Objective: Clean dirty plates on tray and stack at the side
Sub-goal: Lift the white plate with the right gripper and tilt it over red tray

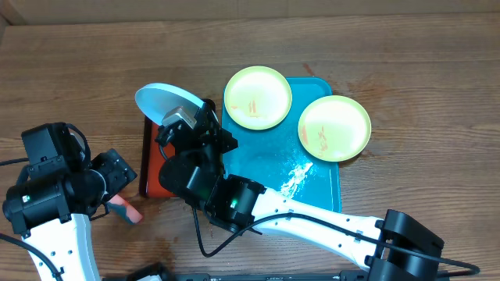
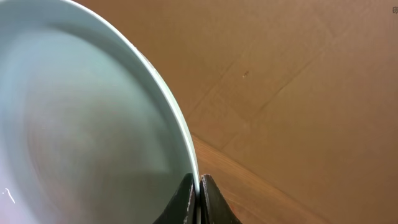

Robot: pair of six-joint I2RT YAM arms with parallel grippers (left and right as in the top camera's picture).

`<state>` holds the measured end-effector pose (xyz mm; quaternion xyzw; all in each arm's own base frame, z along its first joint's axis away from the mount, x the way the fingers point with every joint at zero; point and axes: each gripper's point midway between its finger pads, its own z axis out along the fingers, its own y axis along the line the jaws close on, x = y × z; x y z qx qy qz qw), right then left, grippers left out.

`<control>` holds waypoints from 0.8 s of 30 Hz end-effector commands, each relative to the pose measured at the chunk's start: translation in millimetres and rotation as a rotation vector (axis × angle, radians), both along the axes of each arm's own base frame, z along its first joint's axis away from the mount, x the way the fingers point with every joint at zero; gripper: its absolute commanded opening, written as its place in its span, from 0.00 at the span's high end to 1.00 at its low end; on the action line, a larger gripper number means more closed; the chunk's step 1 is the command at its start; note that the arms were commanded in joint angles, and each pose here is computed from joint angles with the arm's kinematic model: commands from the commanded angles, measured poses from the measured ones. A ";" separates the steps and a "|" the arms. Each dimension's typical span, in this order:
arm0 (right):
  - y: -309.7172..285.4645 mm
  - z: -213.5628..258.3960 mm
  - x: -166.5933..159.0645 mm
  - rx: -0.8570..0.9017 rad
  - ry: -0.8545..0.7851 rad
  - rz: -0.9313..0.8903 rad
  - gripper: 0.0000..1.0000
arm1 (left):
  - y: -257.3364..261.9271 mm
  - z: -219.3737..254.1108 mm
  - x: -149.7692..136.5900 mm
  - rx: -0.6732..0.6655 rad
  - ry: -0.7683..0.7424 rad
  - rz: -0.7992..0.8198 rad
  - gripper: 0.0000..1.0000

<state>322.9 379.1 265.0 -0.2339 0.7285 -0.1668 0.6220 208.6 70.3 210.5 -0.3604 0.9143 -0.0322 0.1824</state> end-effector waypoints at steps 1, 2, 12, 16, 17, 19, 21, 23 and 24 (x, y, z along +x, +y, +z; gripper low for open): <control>-6.2 24.2 -0.8 0.055 -0.030 -0.020 0.96 | 5.1 7.7 -0.2 0.033 -0.022 0.006 0.23; -6.2 24.2 -0.8 0.055 -0.030 -0.020 0.96 | 5.0 7.7 -0.3 0.032 -0.021 0.006 0.23; -11.5 16.1 9.8 0.158 0.005 -0.035 0.96 | 5.0 7.5 -0.4 0.033 -0.021 0.006 0.22; -15.2 -23.2 20.1 0.286 0.184 -0.010 0.96 | 4.8 7.3 -1.0 0.031 -0.019 0.007 0.22; -17.4 -33.5 23.2 0.324 0.238 -0.010 0.96 | 4.5 7.0 -1.7 0.030 -0.015 0.007 0.23; -27.5 -48.9 31.5 0.400 0.332 -0.031 0.96 | 3.6 6.0 -4.0 0.025 -0.006 0.011 0.22; -44.8 -53.0 38.8 0.497 0.431 -0.056 0.96 | 2.8 3.6 -6.8 0.018 0.008 0.018 0.22; -56.4 -44.7 40.5 0.573 0.505 -0.039 0.96 | 7.1 -0.9 -9.9 0.026 0.025 0.057 0.20; -60.8 -38.3 40.2 0.598 0.533 -0.017 0.96 | 9.5 -3.9 -12.1 0.024 0.035 0.088 0.19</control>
